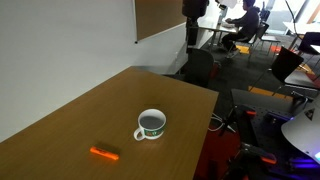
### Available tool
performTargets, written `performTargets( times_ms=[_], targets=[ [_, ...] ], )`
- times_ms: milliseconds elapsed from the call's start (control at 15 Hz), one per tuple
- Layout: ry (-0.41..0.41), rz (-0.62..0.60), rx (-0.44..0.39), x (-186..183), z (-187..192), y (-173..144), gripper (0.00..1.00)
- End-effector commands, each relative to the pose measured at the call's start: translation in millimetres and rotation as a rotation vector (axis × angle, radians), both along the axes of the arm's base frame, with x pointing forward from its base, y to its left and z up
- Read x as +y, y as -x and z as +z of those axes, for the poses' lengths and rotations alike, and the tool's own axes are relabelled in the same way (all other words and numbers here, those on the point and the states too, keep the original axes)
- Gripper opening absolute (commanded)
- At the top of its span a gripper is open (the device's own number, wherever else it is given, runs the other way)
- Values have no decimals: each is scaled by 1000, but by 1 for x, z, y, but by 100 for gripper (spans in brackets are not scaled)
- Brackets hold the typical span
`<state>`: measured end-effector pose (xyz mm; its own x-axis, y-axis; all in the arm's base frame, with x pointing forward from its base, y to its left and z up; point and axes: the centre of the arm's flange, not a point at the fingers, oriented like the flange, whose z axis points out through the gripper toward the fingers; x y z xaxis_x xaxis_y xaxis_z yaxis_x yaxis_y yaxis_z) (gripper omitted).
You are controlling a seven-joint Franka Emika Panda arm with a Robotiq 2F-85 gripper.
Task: Move the cup to the right
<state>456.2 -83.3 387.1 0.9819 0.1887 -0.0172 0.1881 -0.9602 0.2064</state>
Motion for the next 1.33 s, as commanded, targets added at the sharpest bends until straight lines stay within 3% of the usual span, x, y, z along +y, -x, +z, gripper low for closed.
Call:
performTargets(
  times_ms=[0, 400, 1267],
  targets=[
    [-52, 9, -18, -14, -38, -24, 100],
    [-196, -2, 21, -6, -104, -35, 100],
    [-193, -26, 110, 30, -177, -91, 100]
  ],
)
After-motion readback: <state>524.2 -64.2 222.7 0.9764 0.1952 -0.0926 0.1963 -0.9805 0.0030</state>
